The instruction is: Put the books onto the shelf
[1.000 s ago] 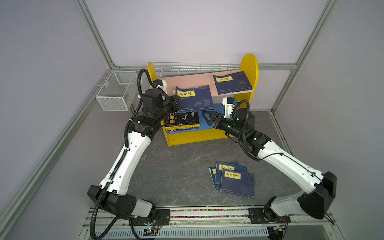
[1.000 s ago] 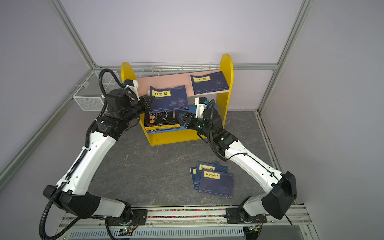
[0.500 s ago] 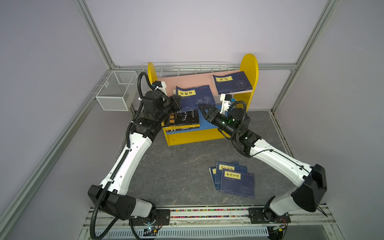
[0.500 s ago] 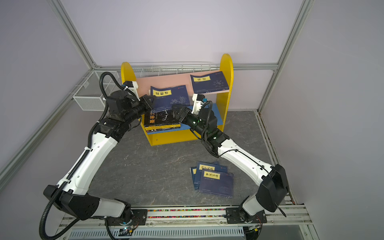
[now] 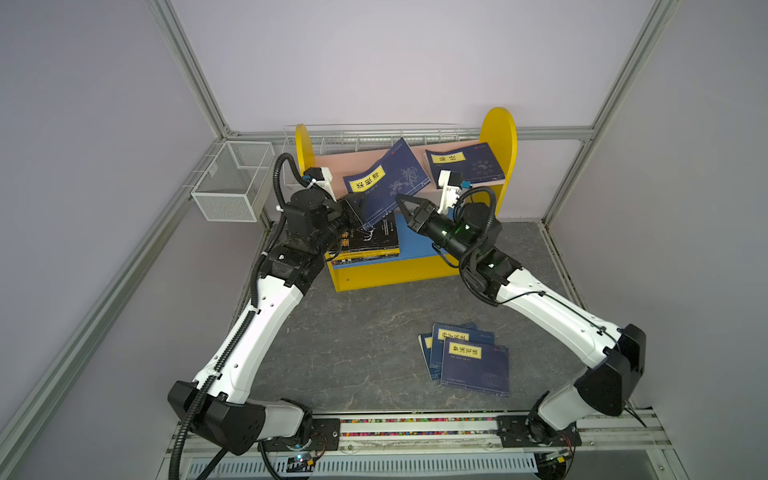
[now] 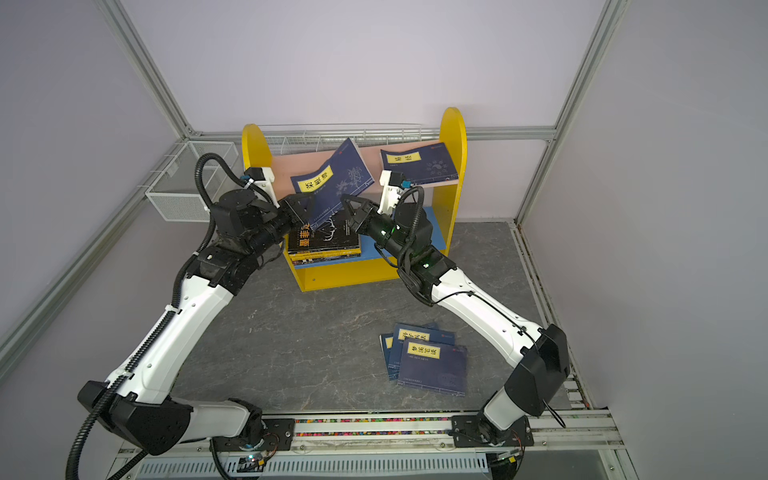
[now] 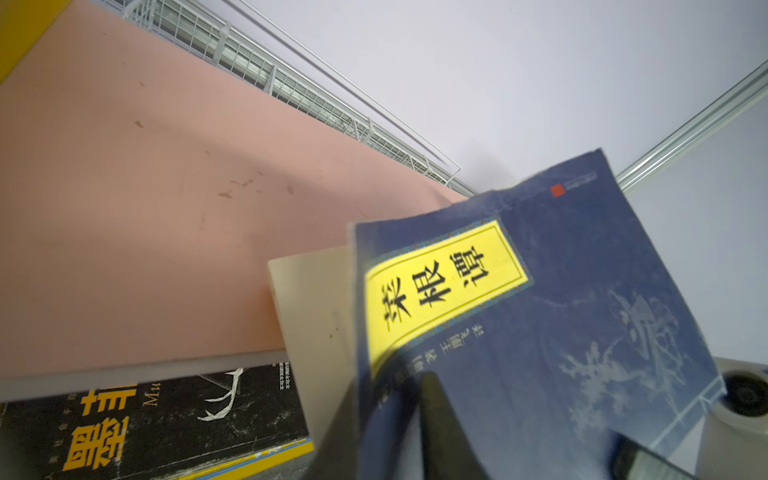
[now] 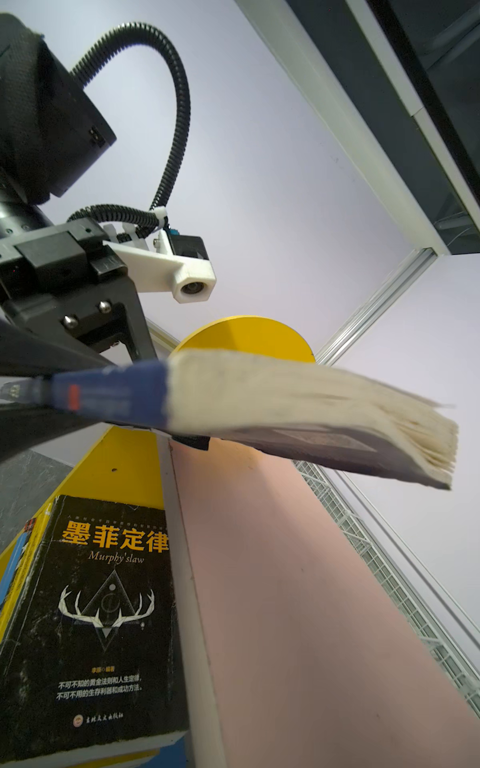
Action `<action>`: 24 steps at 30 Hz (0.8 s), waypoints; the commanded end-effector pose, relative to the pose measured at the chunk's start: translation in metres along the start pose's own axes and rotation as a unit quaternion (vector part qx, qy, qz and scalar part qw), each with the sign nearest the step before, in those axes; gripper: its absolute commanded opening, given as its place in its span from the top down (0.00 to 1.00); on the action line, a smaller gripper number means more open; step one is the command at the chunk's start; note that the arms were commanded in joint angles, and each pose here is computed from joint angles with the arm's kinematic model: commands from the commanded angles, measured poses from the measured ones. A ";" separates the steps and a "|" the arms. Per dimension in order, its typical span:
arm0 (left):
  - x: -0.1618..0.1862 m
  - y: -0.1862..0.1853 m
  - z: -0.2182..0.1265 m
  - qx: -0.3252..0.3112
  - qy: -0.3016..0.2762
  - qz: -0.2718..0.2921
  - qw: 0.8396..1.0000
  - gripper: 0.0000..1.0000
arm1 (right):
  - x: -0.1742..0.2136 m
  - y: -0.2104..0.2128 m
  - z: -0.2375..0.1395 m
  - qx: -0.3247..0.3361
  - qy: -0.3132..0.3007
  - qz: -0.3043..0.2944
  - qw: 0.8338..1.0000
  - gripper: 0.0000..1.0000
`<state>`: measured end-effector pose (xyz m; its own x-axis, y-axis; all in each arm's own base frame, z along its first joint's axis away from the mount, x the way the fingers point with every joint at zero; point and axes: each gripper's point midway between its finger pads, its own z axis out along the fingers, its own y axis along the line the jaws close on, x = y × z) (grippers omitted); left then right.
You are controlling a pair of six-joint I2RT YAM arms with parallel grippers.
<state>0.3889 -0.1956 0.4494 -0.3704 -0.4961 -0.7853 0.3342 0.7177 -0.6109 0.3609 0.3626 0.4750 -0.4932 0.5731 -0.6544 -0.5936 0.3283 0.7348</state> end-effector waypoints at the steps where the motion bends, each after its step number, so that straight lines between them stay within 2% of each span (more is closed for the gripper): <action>1: 0.001 0.005 -0.012 -0.027 0.002 0.009 1.000 0.36 | -0.041 0.050 -0.008 -0.081 -0.026 -0.044 0.995 0.93; 6: -0.005 0.016 -0.026 -0.061 -0.017 0.024 0.998 0.34 | -0.112 0.075 -0.039 -0.116 -0.093 -0.061 0.987 0.93; 10: 0.002 0.023 -0.028 -0.069 -0.011 0.022 0.997 0.34 | -0.155 0.070 -0.057 -0.087 -0.135 -0.074 0.984 0.93; 12: 0.007 0.026 -0.029 -0.072 -0.006 0.020 0.997 0.34 | -0.167 0.055 -0.060 -0.051 -0.140 -0.068 0.986 0.93; 16: 0.010 0.031 -0.032 -0.078 -0.007 0.018 0.997 0.34 | -0.180 0.005 -0.065 0.039 -0.132 -0.011 0.990 0.93; 24: 0.016 0.036 -0.032 -0.086 0.002 0.023 0.996 0.34 | -0.190 -0.020 -0.076 0.070 -0.158 0.009 0.985 0.93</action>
<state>0.3727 -0.1656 0.4146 -0.3741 -0.4681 -0.8006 0.1961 0.8038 -0.5616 0.4258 0.1981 0.5582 -0.2835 0.7450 -0.6038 -0.4743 0.4383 0.7635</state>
